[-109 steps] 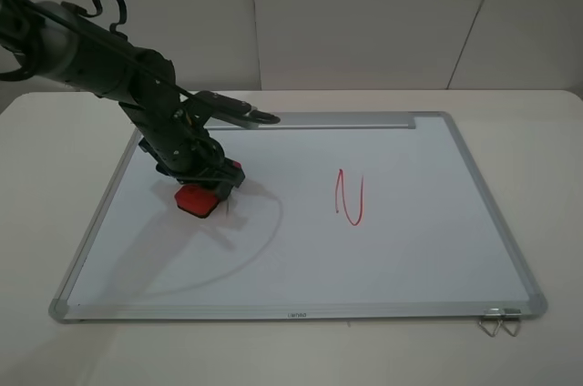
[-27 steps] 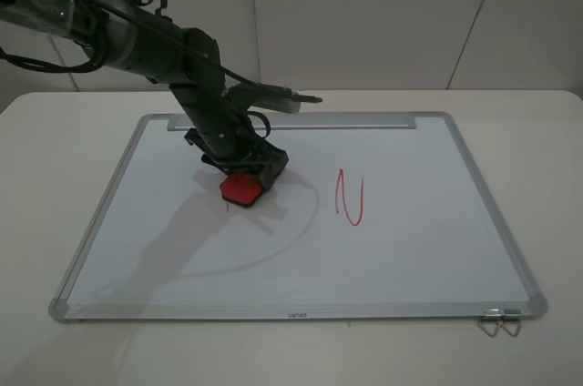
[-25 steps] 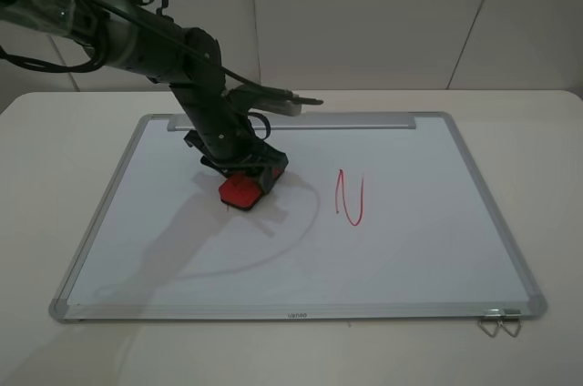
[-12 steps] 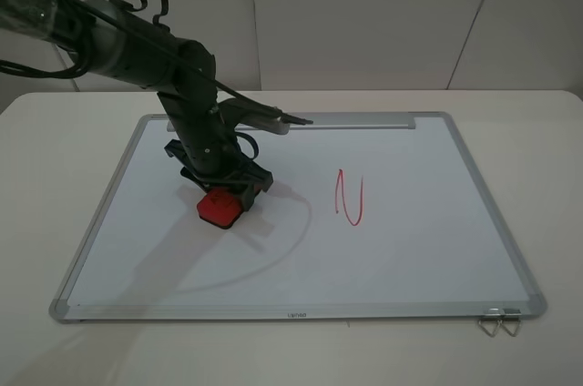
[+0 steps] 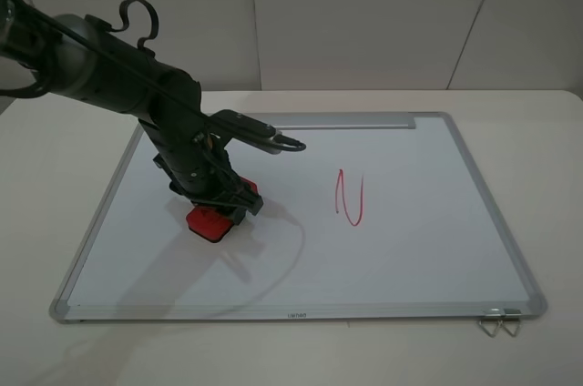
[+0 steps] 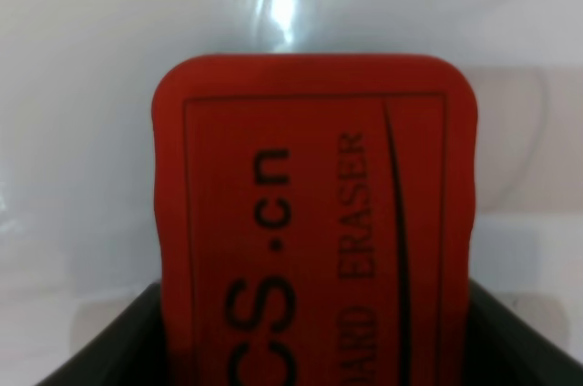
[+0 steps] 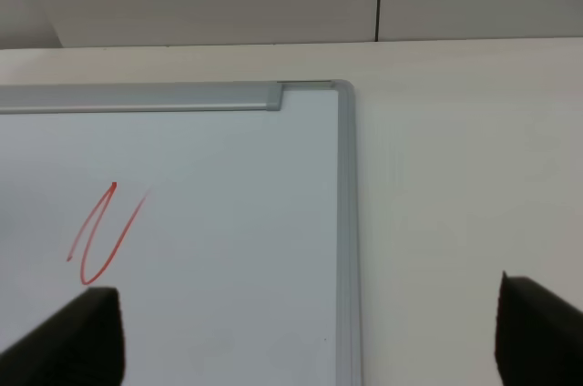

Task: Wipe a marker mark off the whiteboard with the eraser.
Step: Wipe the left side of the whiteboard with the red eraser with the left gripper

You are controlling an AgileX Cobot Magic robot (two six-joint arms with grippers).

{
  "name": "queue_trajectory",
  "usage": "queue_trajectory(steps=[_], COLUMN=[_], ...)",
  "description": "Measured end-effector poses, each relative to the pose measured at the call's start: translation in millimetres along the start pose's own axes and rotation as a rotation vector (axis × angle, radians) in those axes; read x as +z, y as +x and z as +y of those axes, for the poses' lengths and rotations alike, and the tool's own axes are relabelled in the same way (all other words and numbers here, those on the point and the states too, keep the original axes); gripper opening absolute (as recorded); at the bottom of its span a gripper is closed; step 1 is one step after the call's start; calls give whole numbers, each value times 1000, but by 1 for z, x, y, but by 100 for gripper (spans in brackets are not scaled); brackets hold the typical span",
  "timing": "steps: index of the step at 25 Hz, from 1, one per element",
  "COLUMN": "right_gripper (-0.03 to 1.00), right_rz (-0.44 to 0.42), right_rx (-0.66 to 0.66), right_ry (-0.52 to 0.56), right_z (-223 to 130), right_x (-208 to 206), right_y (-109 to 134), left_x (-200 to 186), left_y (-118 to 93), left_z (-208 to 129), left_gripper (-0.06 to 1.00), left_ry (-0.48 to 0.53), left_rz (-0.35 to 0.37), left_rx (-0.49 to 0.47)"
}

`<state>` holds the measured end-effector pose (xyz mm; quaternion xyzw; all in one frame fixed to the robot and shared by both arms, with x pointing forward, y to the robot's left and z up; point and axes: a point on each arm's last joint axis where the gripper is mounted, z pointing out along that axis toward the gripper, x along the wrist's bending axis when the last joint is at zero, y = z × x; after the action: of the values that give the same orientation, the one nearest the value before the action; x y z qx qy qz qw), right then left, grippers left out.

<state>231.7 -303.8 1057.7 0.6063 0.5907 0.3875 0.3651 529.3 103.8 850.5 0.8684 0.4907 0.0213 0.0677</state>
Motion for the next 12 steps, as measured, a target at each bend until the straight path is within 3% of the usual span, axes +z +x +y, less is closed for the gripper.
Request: queue_trajectory(steps=[12], right_gripper=[72], right_rz=[0], right_rx=[0], right_ry=[0], right_z=[0], right_x=[0], right_y=[0], left_x=[-6], left_y=[1], left_z=[6], left_gripper=[57], left_ry=[22], left_rz=[-4], left_rx=[-26])
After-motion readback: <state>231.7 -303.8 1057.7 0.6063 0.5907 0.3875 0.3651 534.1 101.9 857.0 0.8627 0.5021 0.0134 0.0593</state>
